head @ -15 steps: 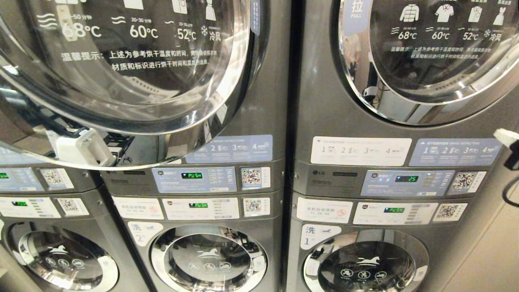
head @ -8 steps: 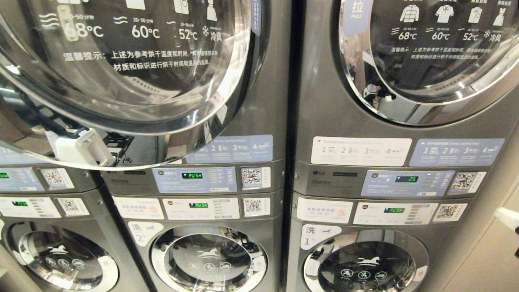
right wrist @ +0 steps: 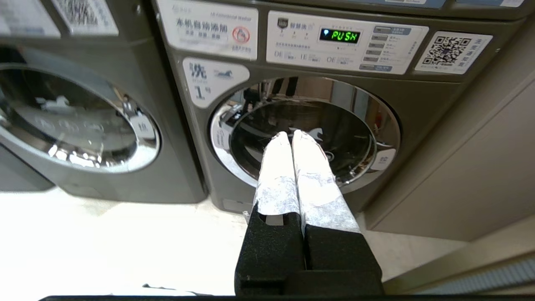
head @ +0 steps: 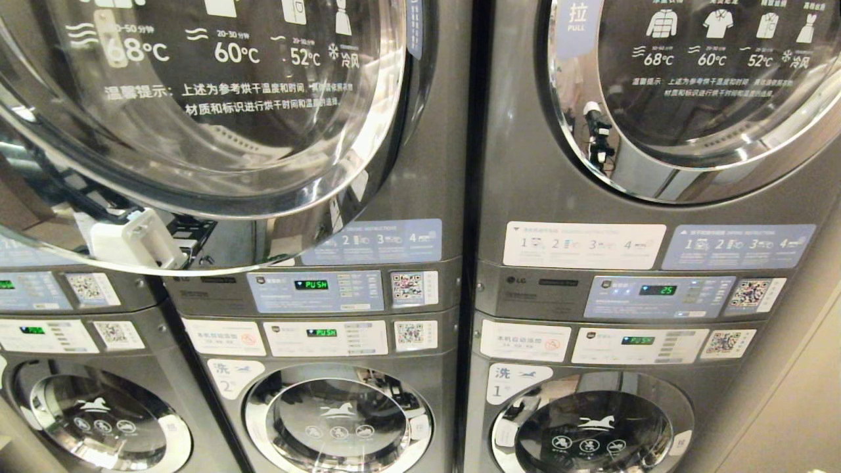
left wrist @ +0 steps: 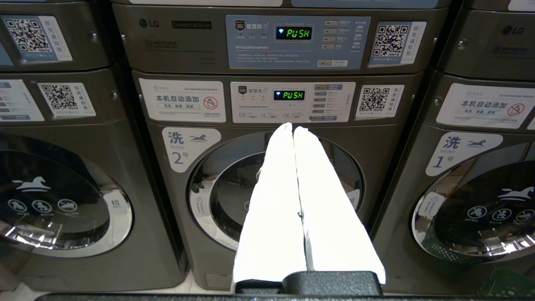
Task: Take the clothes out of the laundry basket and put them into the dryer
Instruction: Close the dryer
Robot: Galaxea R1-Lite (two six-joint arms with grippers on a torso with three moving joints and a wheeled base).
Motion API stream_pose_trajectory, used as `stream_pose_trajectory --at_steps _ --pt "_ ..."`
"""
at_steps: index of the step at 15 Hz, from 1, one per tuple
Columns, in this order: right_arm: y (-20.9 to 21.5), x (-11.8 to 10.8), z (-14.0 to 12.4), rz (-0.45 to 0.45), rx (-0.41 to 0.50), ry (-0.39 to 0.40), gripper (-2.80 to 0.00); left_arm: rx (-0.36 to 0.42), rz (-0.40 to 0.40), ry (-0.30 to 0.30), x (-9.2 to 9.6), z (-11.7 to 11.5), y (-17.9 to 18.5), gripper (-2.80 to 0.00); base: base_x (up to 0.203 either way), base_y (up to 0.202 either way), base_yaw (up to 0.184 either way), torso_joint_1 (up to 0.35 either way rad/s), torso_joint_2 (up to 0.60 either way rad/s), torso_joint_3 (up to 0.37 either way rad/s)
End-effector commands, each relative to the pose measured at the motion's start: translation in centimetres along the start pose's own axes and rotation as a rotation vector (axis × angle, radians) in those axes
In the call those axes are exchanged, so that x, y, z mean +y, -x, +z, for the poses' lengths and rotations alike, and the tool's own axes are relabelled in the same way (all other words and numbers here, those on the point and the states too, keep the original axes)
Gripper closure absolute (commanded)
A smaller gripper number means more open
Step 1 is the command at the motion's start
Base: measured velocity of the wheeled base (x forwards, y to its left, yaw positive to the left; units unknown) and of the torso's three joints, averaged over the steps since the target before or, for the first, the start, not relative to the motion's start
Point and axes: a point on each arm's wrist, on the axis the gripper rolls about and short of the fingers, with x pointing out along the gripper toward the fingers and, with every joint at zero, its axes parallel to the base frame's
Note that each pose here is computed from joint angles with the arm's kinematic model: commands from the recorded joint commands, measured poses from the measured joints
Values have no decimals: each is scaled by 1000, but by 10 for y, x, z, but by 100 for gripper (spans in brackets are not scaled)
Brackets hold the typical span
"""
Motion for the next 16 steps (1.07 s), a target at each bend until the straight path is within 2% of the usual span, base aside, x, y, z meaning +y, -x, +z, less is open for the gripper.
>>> stream_pose_trajectory --at_steps 1,2,4,5,6,7,8,10,16 --pt "26 5 -20 27 -129 54 0 -1 -1 0 0 0 0 0 0 0 0 0 0 0" --pt "28 4 -26 46 -140 78 0 0 1 0 0 0 0 0 0 0 0 0 0 0" --pt "36 4 -34 26 -243 90 0 -2 1 0 0 0 0 0 0 0 0 0 0 0" --pt "39 5 -37 13 -287 86 0 0 1 0 0 0 0 0 0 0 0 0 0 0" --pt "40 5 -39 0 -304 45 0 0 -1 0 0 0 0 0 0 0 0 0 0 0" --pt "40 4 -39 -33 -301 -17 0 0 1 1 0 0 0 0 0 0 0 0 0 0" --pt "40 3 -38 -54 -297 -47 0 -2 1 2 0 0 0 0 0 0 0 0 0 0" --pt "41 3 -39 -47 -264 -41 0 0 -1 1 0 0 0 0 0 0 0 0 0 0" --pt "41 3 -39 -48 -269 -56 0 0 1 0 0 0 0 0 0 0 0 0 0 0"
